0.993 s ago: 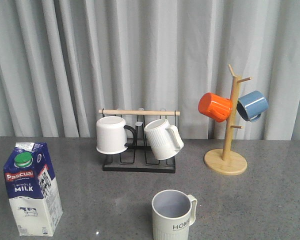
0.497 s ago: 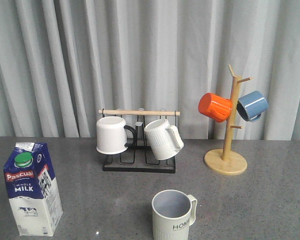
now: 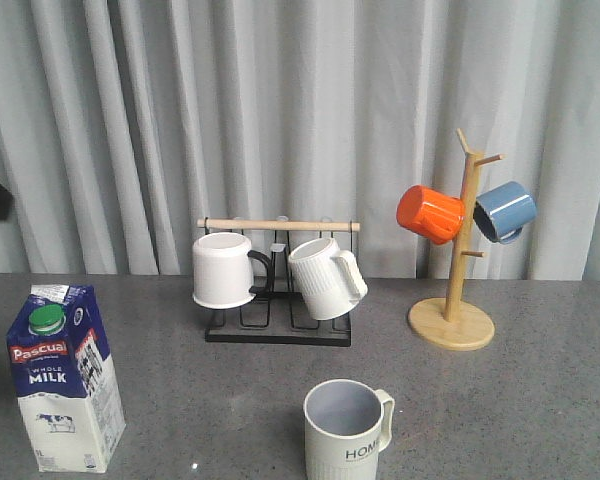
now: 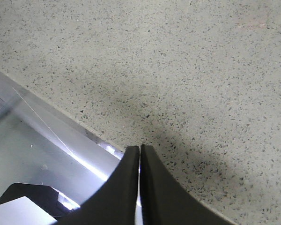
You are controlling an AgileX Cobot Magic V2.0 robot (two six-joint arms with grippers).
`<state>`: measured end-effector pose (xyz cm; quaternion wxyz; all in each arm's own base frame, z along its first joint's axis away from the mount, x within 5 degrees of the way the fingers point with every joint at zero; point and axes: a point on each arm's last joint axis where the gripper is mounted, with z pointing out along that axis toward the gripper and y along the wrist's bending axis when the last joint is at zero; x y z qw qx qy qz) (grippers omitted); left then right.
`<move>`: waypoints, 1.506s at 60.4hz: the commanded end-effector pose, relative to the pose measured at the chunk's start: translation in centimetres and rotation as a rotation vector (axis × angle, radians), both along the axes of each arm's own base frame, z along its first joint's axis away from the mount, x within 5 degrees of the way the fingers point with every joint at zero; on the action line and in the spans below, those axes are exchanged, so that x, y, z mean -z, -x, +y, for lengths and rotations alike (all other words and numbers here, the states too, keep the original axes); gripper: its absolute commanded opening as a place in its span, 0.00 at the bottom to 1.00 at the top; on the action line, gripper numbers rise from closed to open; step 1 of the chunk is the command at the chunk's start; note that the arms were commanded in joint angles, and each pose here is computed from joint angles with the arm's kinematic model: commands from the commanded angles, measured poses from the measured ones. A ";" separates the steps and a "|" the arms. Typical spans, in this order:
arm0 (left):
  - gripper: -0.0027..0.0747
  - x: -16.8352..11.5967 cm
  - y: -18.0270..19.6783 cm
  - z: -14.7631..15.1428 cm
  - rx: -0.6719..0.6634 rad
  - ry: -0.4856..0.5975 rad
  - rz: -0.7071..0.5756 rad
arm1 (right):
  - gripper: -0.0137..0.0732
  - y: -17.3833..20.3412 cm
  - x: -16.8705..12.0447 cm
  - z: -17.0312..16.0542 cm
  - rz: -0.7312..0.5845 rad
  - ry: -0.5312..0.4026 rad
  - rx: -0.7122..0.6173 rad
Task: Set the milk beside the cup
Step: 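Reach the left gripper to the milk carton top and grasp it, then lift the milk carton and carry it toward the HOME mug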
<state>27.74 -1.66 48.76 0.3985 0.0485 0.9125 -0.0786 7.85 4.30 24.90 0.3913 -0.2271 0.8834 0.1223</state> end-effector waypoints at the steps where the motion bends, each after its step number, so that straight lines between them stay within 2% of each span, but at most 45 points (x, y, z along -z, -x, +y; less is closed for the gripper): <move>1: 0.76 0.0 -1.6 -0.3 0.006 0.042 -0.031 | 0.15 -0.5 -1.2 0.2 -0.077 -0.033 0.008; 21: 0.76 4.5 -6.6 -0.3 0.001 0.048 0.093 | 0.15 -0.5 -1.2 0.2 -0.077 -0.034 0.008; 35: 0.76 6.5 -8.6 -0.3 -0.004 0.050 0.133 | 0.15 -0.5 -1.2 0.2 -0.077 -0.034 0.008; 53: 0.76 10.7 -10.9 -0.4 0.008 0.044 0.308 | 0.15 -0.5 -1.2 0.2 -0.077 -0.034 0.008; 62: 0.73 12.0 -11.7 -0.4 0.007 0.044 0.343 | 0.15 -0.5 -1.2 0.2 -0.077 -0.034 0.008; 67: 0.66 12.0 -11.7 -0.4 0.009 0.044 0.343 | 0.15 -0.5 -1.2 0.2 -0.077 -0.034 0.008; 83: 0.23 11.7 -11.5 -0.5 0.012 0.050 0.335 | 0.15 -0.5 -1.2 0.2 -0.078 -0.034 0.008; 91: 0.06 9.9 -10.8 -1.2 0.038 0.140 0.262 | 0.15 -0.5 -1.2 0.2 -0.080 -0.035 0.009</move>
